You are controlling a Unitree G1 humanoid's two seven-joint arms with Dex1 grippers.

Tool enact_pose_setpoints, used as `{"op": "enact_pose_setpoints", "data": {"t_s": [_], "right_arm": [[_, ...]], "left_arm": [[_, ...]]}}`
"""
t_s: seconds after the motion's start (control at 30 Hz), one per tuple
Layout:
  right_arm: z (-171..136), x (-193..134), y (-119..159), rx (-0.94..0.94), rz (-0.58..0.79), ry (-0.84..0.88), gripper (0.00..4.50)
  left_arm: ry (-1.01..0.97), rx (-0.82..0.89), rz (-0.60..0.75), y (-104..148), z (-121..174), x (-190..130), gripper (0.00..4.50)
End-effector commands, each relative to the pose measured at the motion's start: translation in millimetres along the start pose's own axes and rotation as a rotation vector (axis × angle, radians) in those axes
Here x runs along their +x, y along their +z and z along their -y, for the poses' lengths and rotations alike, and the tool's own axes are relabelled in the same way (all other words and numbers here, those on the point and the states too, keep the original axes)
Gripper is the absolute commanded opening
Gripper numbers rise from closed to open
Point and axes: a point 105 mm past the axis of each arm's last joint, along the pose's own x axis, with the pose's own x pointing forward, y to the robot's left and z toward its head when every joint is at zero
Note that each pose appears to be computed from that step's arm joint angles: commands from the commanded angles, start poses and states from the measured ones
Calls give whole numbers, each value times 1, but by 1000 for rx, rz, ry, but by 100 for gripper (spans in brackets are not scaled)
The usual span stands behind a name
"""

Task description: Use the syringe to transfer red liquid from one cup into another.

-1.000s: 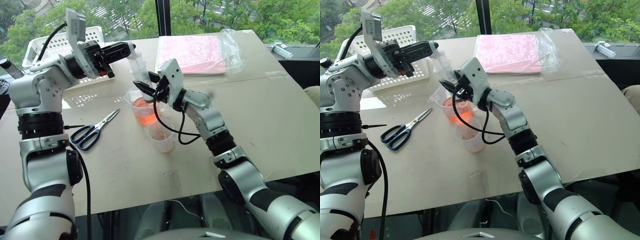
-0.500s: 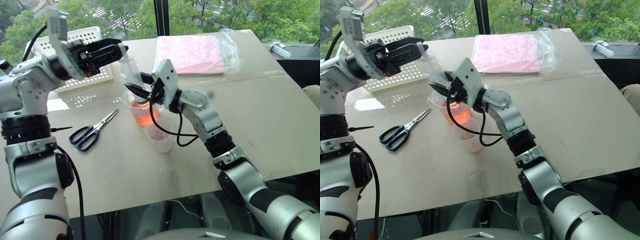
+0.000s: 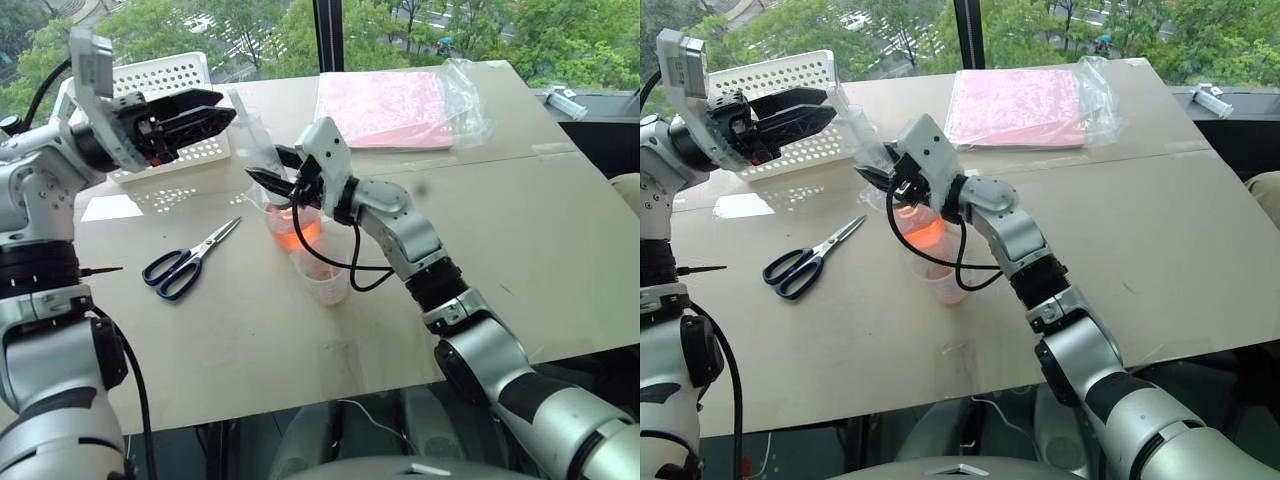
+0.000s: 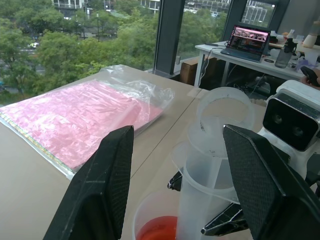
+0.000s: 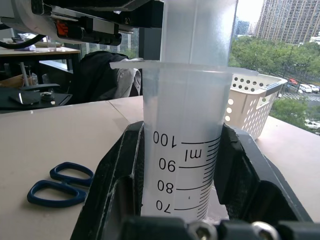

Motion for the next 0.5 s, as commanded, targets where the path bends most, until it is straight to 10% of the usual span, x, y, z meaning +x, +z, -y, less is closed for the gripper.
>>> {"op": "enact_pose_setpoints", "data": {"t_s": [0.03, 0.5], "right_arm": [[-21, 20, 48, -45, 164, 68, 148], [-14, 20, 66, -13, 249, 42, 148]], "left_arm": [[9, 29, -4, 4, -1, -1, 287], [32, -68, 31, -1, -12, -32, 287]]}}
